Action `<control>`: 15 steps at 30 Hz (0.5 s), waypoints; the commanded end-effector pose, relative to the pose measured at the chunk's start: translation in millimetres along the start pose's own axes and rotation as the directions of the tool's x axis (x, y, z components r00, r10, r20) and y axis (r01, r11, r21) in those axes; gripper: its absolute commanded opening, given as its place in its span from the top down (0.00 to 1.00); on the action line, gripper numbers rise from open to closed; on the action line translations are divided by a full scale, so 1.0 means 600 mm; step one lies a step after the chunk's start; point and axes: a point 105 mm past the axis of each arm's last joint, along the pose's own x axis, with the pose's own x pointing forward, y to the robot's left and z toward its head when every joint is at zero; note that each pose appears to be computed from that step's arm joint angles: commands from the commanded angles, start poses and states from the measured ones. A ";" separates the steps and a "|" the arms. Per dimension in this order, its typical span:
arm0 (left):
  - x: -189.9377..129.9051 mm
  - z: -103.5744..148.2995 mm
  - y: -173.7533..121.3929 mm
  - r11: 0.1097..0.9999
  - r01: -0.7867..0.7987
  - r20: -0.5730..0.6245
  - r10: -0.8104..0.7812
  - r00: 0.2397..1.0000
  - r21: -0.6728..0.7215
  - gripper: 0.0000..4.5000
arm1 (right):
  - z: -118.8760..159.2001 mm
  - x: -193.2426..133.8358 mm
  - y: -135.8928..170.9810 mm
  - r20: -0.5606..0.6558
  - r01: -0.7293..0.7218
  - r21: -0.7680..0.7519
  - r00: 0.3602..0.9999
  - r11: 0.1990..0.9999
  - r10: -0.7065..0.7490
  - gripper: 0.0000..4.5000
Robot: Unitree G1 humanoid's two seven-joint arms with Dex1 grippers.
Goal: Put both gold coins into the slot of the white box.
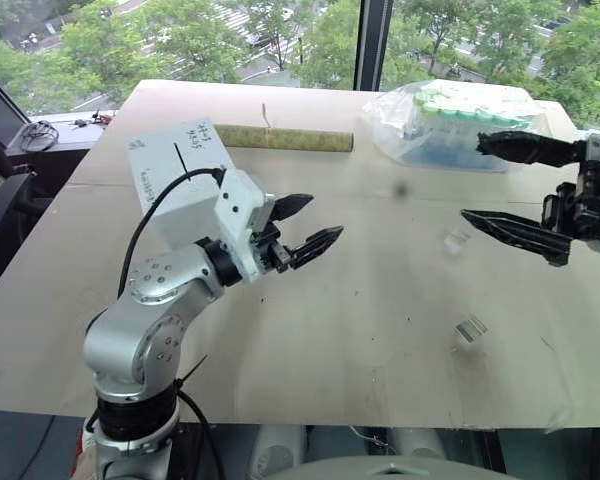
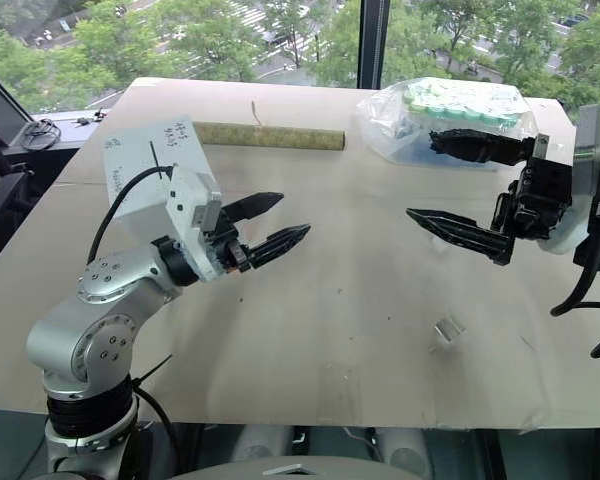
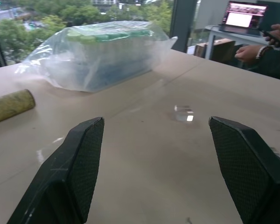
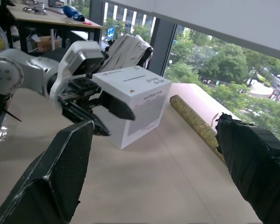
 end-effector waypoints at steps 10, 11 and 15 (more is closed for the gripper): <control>-0.044 -0.042 -0.003 0.995 0.099 -0.040 -0.099 0.994 -0.013 0.19 | -0.031 -0.096 0.021 -0.178 0.256 0.048 0.953 0.965 -0.244 0.00; -0.050 -0.051 0.000 0.995 0.095 -0.058 -0.096 0.994 -0.019 0.19 | -0.043 -0.112 0.026 -0.231 0.289 0.046 0.934 0.956 -0.271 0.00; -0.077 -0.084 0.010 0.996 0.075 -0.123 -0.081 0.989 -0.051 0.19 | -0.101 -0.194 0.066 -0.475 0.447 0.071 0.801 0.892 -0.364 0.00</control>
